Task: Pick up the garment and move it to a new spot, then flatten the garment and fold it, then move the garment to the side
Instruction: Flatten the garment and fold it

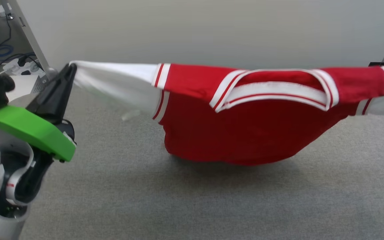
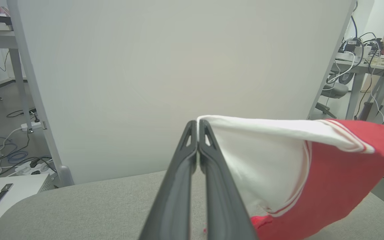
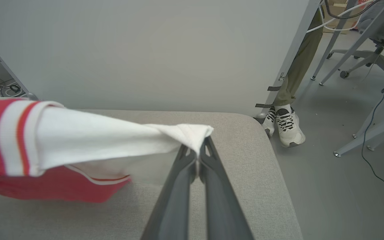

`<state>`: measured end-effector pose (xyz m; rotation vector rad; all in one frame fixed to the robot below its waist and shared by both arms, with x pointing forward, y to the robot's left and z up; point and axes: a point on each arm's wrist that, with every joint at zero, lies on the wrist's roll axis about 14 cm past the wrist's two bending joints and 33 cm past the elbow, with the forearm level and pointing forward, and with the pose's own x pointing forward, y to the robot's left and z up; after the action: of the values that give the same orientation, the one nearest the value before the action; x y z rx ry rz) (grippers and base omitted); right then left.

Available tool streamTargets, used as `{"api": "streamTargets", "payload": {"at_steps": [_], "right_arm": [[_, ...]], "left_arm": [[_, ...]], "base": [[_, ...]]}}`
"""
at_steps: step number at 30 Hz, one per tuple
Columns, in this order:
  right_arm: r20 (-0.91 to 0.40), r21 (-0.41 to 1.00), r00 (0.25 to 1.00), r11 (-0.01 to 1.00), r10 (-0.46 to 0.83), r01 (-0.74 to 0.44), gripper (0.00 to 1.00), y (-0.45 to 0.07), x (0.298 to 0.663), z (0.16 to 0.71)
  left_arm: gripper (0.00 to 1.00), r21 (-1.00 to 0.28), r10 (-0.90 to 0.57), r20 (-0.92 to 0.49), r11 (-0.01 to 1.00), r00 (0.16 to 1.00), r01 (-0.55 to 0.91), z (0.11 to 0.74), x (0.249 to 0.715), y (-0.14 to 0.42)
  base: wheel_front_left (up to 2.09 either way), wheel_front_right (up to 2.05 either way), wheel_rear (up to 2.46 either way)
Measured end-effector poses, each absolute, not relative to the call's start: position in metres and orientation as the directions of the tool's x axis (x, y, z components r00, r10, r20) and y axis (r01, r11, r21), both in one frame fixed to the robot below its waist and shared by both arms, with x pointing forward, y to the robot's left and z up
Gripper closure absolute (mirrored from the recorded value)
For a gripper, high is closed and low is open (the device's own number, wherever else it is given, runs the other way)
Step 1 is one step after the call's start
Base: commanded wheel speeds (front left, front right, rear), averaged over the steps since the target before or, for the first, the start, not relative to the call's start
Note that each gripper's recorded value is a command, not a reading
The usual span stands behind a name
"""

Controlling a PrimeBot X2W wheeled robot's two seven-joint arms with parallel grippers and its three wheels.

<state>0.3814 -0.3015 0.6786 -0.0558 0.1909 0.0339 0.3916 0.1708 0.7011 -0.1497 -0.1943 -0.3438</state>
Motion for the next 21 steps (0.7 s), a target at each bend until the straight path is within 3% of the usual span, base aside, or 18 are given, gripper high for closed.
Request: {"api": "streamTargets", "payload": {"at_steps": [11, 21], "right_arm": [[-0.085, -0.059, 0.996, 0.998, 0.030, -0.035, 1.00, -0.308, 0.420, 0.719], [0.031, -0.103, 0.998, 0.994, 0.051, -0.047, 1.00, -0.294, 0.498, 0.762]], "left_arm": [[1.00, -0.033, -0.384, 0.207, 0.916, 0.900, 0.399, 0.737, 0.416, 0.162], [1.00, 0.045, -0.378, 0.232, 0.924, 0.896, 0.379, 0.776, 0.487, 0.173]], "base": [[0.00, 0.00, 0.00], [0.00, 0.00, 0.00]]}}
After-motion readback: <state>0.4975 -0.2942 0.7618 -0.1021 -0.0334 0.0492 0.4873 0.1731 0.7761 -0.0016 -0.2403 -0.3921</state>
